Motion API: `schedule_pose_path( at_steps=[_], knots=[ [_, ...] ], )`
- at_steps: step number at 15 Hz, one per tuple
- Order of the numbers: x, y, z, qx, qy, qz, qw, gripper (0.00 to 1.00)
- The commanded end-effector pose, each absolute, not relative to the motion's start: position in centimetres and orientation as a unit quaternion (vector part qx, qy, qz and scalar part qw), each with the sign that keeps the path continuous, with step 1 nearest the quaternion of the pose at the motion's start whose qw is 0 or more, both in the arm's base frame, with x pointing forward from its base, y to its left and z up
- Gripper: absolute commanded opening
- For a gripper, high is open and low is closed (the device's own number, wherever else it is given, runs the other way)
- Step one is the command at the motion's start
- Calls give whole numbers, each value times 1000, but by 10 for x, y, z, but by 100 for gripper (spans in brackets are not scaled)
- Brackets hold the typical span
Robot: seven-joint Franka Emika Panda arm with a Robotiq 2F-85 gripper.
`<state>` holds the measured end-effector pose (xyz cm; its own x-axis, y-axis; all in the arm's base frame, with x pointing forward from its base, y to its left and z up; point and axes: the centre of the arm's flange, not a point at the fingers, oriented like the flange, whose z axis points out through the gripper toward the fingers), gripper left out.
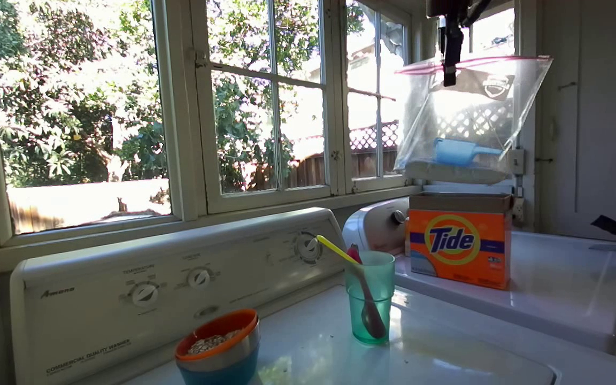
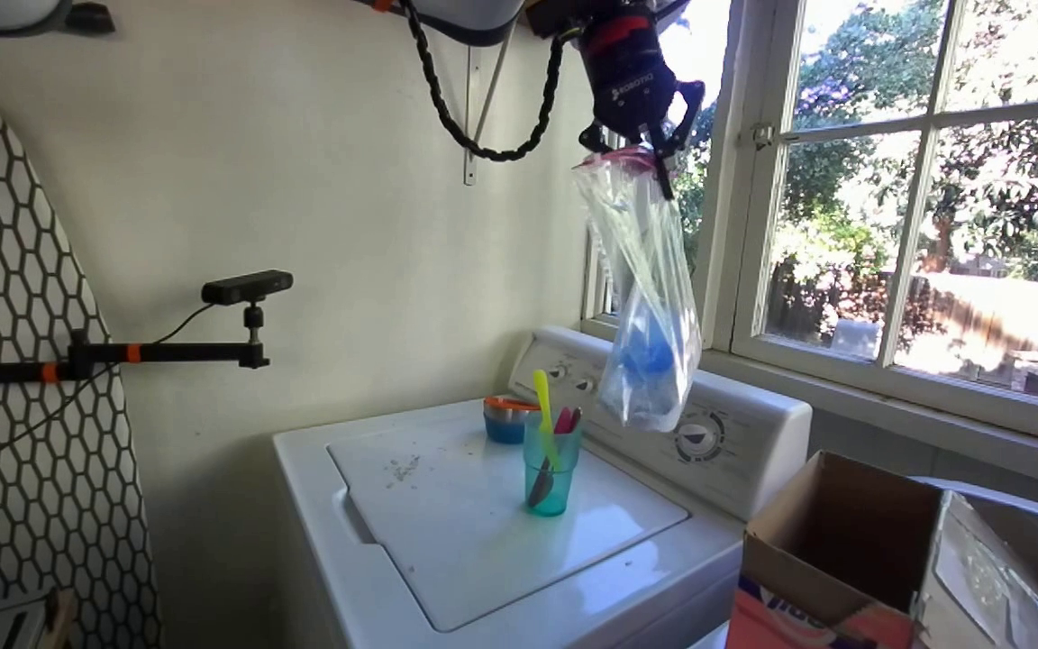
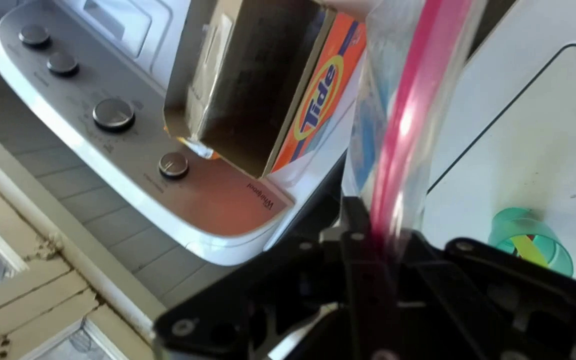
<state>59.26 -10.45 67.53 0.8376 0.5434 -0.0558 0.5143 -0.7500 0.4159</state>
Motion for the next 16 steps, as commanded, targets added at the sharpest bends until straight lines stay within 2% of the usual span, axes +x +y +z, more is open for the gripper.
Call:
schedule_pose_path(
  at_steps=[1,4,6,12,16],
  knots=[
    [601,-107,664,958,202,-19,201,1],
    [600,-126,659,971,125,-52,196,1],
    [609,-146,659,972,119,-39,201,1],
    [615,-209,681,958,49,-68,274,1],
    [620,-229,710,945,62,-46,318,1]
  ],
)
